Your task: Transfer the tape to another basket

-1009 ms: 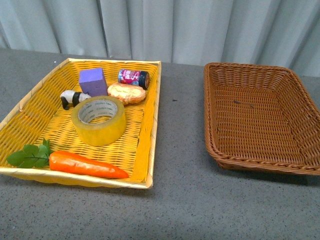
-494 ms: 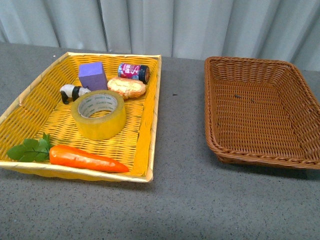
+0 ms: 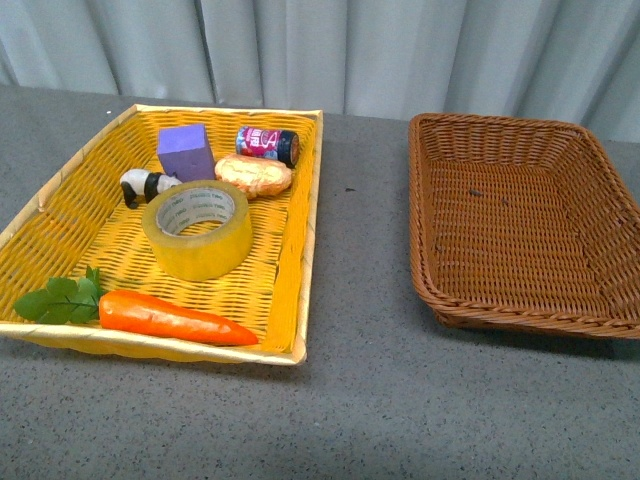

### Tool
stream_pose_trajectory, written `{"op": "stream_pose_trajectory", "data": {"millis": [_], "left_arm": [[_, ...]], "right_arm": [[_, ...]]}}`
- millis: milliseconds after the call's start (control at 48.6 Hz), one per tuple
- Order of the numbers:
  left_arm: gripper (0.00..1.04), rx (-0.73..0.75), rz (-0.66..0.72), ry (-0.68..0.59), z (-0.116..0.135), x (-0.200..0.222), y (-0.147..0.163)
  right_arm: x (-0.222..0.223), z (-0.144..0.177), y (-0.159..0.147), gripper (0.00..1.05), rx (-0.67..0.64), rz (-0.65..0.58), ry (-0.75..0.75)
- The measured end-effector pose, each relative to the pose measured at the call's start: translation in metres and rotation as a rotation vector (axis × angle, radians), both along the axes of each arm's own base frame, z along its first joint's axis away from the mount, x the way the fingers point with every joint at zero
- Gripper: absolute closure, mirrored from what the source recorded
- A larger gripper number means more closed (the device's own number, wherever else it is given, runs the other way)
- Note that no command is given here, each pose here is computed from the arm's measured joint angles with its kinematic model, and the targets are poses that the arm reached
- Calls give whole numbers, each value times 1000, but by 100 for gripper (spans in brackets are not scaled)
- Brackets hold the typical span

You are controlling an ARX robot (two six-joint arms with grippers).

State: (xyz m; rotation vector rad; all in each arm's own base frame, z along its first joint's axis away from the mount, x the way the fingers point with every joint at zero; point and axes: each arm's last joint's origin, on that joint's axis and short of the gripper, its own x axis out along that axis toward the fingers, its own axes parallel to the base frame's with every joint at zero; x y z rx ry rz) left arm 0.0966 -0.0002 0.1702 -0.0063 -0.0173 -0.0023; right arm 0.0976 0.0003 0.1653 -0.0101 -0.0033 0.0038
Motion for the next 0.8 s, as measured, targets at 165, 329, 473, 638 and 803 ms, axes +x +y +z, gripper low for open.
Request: {"op": "stream_pose_trajectory", "data": {"millis": [165,329,473,638,803], "left_arm": [[7,0,0,0,0,0,0],[7,0,0,0,0,0,0],[7,0,0,0,0,0,0],[7,0,0,0,0,0,0],[7,0,0,0,0,0,0]], "right_arm": [[0,0,0,9,0,0,0],[0,0,0,9,0,0,0],[0,0,0,9,0,0,0],[0,0,0,9,0,0,0],[0,0,0,9,0,0,0]]}}
